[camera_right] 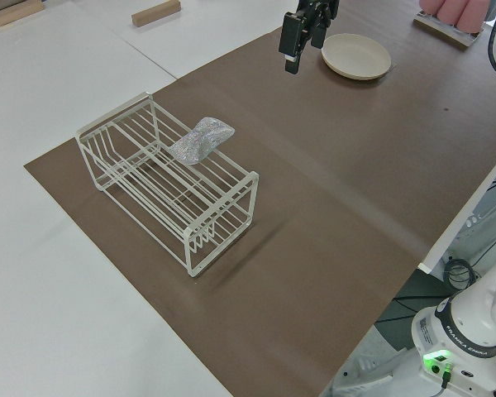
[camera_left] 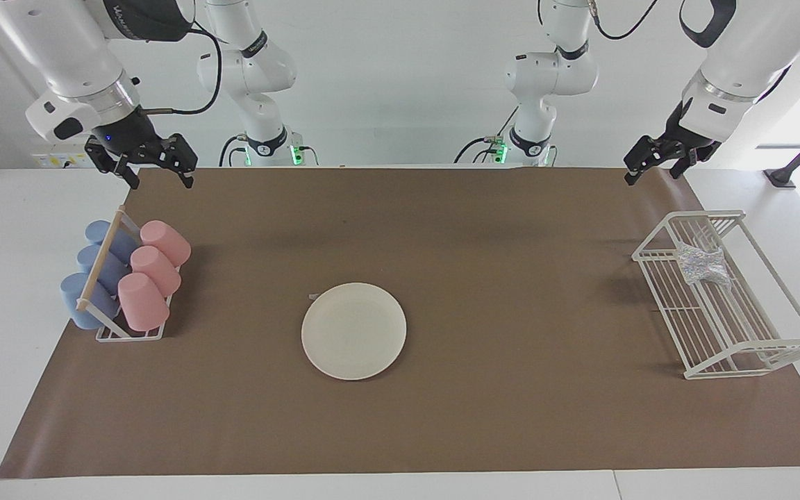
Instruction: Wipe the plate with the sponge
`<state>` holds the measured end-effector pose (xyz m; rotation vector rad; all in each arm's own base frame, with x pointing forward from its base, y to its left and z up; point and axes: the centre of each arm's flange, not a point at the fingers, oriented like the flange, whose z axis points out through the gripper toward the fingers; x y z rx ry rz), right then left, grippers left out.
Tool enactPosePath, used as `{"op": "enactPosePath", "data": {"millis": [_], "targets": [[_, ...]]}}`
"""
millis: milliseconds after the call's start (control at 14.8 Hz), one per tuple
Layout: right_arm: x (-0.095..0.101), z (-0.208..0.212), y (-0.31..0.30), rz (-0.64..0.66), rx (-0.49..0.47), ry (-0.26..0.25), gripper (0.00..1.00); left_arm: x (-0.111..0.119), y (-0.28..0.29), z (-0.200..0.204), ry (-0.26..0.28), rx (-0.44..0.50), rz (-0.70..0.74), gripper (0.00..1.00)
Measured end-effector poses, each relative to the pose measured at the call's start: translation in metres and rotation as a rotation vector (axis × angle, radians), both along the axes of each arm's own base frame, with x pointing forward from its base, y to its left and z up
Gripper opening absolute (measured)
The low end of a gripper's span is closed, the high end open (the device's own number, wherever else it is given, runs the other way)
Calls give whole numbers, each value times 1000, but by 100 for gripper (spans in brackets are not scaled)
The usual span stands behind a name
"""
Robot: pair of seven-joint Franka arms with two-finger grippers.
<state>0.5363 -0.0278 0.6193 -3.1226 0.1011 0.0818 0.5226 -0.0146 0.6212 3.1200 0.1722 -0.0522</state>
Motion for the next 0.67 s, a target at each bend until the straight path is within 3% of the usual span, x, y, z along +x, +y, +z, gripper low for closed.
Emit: {"op": "enactPosePath", "data": {"millis": [202,405,674], "targets": [[-2,-1,3,-91,-5,16,100,4,7,0,-19,41,19,100],[-5,-1,9,-211,-15,42,100,15,15,-18,4,177,6,100],[-10,4,38,-456,-41,75,100,54,9,-82,55,402,-56,100]]}}
